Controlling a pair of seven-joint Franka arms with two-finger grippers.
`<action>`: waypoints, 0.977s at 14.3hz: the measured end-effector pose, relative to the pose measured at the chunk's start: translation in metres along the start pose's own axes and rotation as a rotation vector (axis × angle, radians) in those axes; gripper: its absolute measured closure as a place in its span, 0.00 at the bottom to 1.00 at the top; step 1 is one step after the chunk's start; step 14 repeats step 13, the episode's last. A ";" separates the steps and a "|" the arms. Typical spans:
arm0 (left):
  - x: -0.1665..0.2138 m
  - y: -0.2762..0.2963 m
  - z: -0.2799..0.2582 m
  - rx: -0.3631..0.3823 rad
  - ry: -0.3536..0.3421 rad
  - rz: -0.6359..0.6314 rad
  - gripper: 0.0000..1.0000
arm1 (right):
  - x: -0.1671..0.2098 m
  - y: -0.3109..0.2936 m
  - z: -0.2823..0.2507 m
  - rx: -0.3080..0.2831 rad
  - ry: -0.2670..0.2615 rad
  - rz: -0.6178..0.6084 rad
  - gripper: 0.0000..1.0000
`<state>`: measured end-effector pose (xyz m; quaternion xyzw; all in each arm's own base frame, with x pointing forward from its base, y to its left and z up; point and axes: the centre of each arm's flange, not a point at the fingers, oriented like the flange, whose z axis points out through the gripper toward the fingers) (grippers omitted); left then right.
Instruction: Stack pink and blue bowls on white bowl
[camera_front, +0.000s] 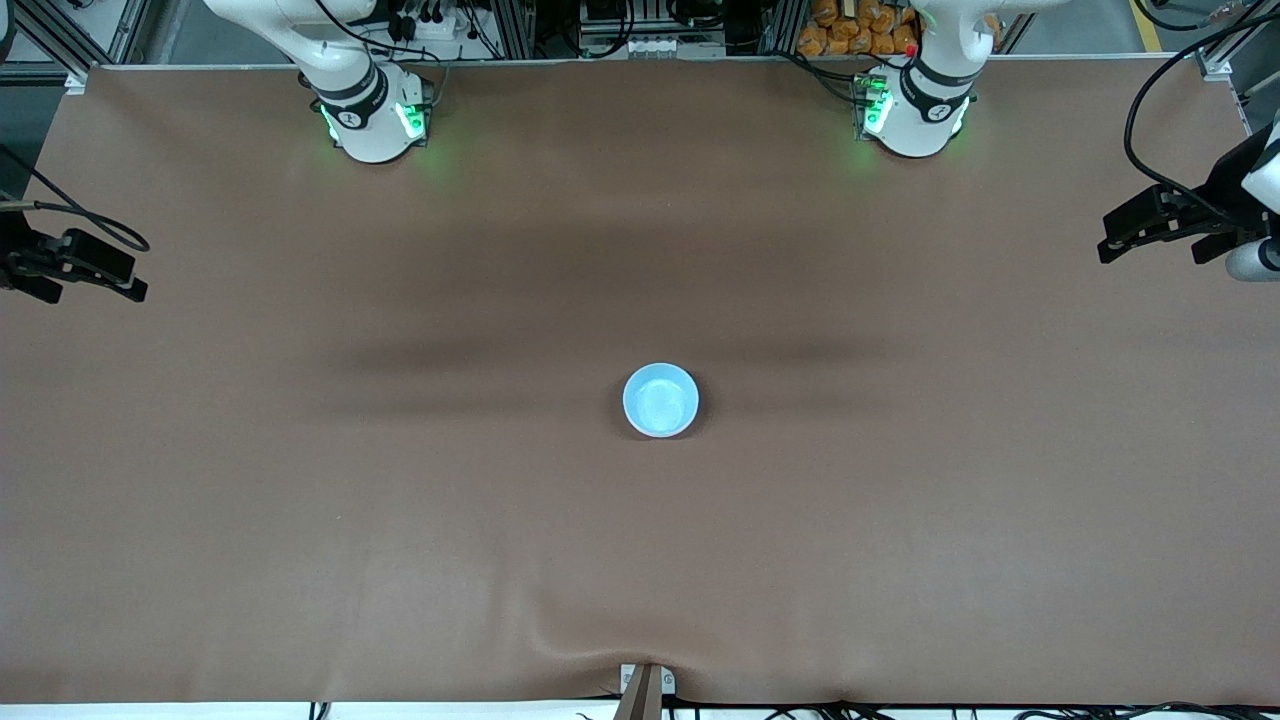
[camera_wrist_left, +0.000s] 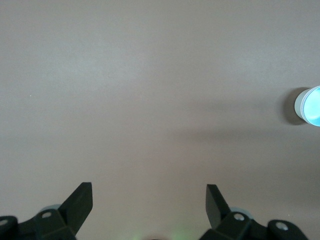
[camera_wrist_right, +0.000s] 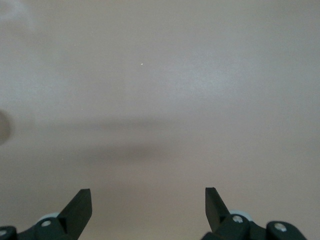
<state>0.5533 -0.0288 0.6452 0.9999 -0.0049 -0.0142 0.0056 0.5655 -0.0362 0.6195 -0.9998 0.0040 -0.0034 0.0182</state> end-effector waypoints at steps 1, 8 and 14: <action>0.000 0.000 0.000 0.000 0.000 0.000 0.00 | -0.001 -0.003 -0.001 -0.003 -0.006 0.000 0.00; 0.000 0.005 0.001 0.000 -0.001 0.009 0.00 | -0.003 -0.018 -0.016 -0.007 -0.004 -0.014 0.00; 0.001 0.005 0.003 0.000 -0.005 0.010 0.00 | -0.007 -0.017 -0.013 -0.010 -0.041 -0.013 0.00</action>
